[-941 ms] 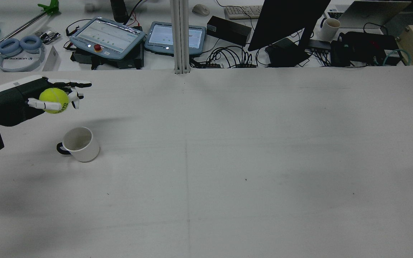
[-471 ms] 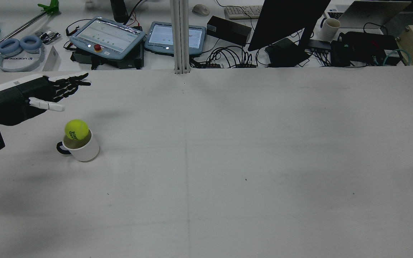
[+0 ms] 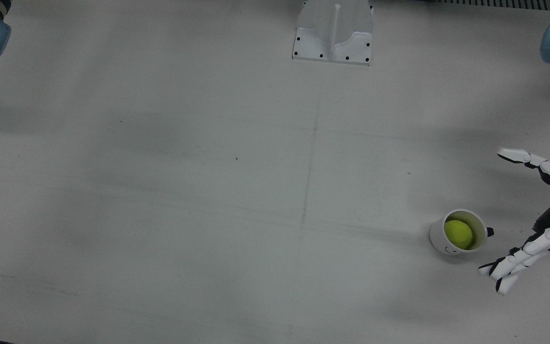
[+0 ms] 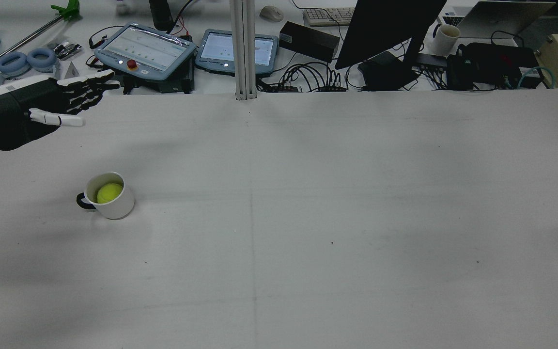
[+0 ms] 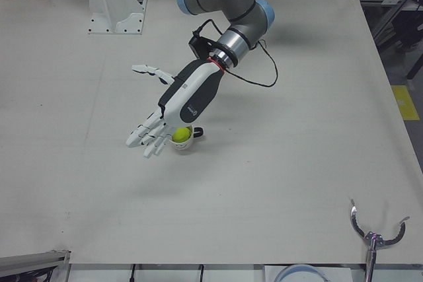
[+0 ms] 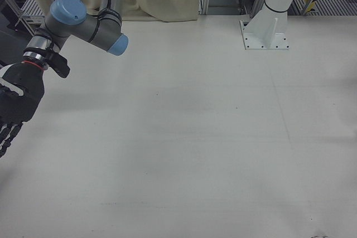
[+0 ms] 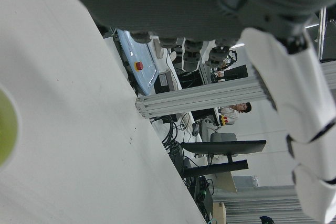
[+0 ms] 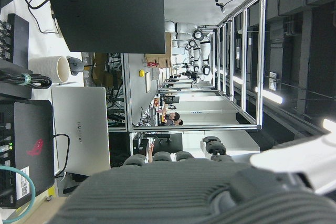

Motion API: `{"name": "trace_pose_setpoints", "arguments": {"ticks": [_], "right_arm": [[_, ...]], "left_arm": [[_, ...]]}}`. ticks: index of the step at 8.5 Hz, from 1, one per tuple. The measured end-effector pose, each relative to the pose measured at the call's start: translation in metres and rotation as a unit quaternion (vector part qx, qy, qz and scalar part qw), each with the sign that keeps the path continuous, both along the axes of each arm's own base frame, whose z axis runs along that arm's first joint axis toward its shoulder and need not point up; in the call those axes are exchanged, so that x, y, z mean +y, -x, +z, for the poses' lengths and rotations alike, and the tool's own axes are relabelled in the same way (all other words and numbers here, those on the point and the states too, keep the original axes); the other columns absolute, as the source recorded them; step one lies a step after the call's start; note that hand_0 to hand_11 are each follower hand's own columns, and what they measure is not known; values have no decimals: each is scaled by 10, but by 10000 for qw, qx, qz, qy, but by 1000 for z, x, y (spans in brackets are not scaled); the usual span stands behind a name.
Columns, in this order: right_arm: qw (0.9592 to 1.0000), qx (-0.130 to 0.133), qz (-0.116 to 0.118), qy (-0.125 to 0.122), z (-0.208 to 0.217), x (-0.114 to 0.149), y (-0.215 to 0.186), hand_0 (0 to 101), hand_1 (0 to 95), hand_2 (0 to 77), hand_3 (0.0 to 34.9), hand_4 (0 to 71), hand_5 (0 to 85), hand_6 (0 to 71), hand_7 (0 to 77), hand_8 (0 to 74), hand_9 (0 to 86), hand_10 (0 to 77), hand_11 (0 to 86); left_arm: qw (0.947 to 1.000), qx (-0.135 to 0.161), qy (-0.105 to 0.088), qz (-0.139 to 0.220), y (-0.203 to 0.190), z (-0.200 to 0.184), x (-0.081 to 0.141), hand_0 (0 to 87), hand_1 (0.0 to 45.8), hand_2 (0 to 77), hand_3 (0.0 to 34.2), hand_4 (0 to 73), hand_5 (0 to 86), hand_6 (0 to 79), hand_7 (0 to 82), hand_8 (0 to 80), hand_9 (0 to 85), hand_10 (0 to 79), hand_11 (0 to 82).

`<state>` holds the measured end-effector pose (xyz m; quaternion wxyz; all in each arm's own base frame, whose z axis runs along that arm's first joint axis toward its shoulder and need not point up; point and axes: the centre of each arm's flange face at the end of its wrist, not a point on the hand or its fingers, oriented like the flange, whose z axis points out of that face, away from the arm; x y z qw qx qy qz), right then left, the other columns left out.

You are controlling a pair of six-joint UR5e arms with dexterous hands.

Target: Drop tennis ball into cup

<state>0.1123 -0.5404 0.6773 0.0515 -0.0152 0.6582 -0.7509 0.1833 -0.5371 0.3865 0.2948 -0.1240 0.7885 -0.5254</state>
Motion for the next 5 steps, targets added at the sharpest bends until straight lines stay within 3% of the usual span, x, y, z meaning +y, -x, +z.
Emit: {"name": "trace_pose_setpoints", "arguments": {"ticks": [1, 2, 3, 5], "right_arm": [[10000, -1, 0, 0, 0, 0, 0, 0, 5, 5, 0, 0, 0, 0, 0, 0, 0, 0, 5], [10000, 0, 0, 0, 0, 0, 0, 0, 5, 5, 0, 0, 0, 0, 0, 0, 0, 0, 5], [10000, 2, -1, -4, -1, 0, 0, 0, 5, 5, 0, 0, 0, 0, 0, 0, 0, 0, 5], [10000, 4, 2, -5, -1, 0, 0, 0, 5, 5, 0, 0, 0, 0, 0, 0, 0, 0, 5]], "left_arm": [[9996, 43, -41, -264, 26, -20, -15, 312, 60, 131, 0, 104, 5, 44, 180, 0, 27, 0, 5], [9985, 54, -40, -547, 53, -29, -30, 286, 125, 147, 1, 76, 5, 0, 196, 0, 27, 0, 5], [9968, 45, -6, -796, 78, -28, -44, 331, 98, 158, 1, 16, 11, 0, 125, 0, 22, 0, 0], [9925, -17, 147, -1217, 124, -15, -58, 472, 202, 104, 0, 11, 5, 0, 49, 0, 11, 0, 5]]}}
